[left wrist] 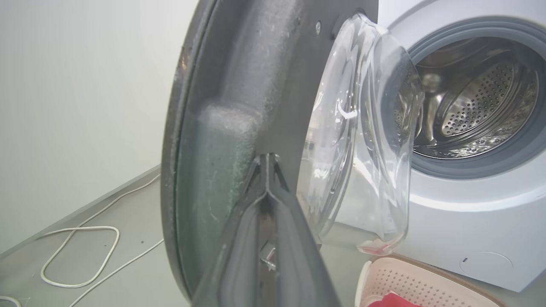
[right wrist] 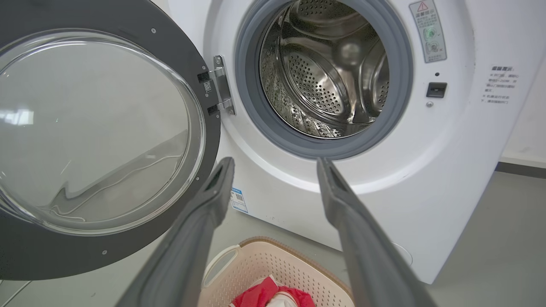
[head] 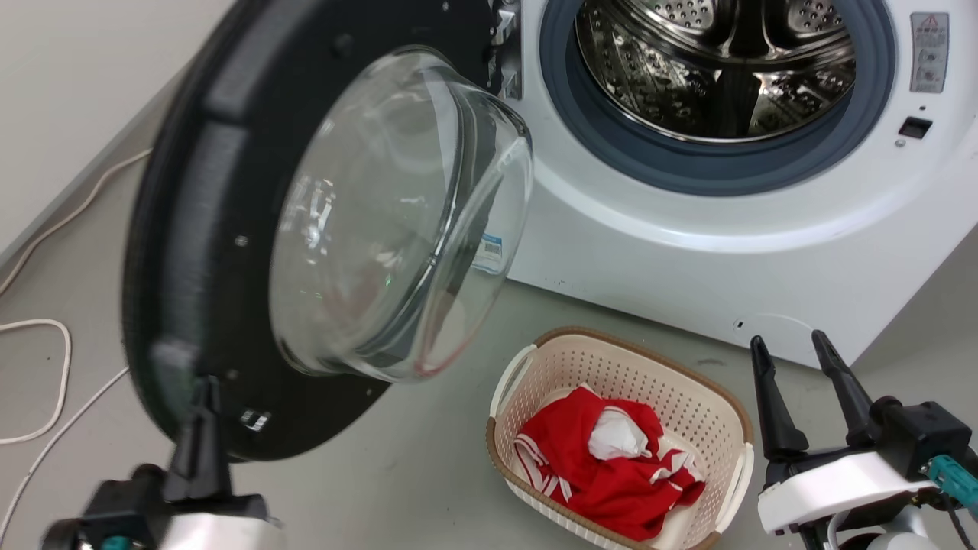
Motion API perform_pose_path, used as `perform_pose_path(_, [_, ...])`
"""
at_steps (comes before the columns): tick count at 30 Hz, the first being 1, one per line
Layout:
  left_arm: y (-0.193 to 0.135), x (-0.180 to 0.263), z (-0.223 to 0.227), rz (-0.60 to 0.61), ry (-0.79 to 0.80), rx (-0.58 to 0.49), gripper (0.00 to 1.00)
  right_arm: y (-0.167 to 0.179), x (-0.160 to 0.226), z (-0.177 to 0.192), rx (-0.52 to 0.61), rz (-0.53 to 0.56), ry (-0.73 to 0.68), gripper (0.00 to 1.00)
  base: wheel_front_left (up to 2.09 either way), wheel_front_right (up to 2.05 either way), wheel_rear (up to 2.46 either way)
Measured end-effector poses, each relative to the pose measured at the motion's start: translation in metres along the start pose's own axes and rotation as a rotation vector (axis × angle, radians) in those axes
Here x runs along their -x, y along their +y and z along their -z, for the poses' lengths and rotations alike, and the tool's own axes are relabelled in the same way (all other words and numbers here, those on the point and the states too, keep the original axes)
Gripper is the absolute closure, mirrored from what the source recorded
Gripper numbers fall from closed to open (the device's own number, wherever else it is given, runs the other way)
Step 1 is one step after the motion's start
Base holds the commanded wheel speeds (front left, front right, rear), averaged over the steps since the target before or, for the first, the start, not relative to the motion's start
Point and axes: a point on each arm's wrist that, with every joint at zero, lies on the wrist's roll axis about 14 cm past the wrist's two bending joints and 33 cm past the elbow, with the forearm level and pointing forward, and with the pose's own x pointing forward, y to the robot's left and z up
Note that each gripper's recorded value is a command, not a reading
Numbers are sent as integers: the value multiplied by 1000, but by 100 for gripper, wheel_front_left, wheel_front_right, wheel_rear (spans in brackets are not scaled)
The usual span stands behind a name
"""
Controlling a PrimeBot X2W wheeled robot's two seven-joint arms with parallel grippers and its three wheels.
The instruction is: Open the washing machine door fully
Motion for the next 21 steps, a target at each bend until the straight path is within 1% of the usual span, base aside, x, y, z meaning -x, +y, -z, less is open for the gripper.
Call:
perform_pose_path(5, [32,-19,2,-77,5,-55,100,-8,-7,6,6,14,22,0,0,0,0])
perform_pose_path(10, [58,-40,6,-132,17,-71,100,-17,-11,10,12,32,38,0,0,0,0])
perform_pose_path(15, [68,-58,11,-141,27,-66,100,-24,-15,15,15,47,47,0,0,0,0])
perform_pose_path(21, [79,-69,18,-152,46,-86,100,-30,-16,16,15,60,48,0,0,0,0])
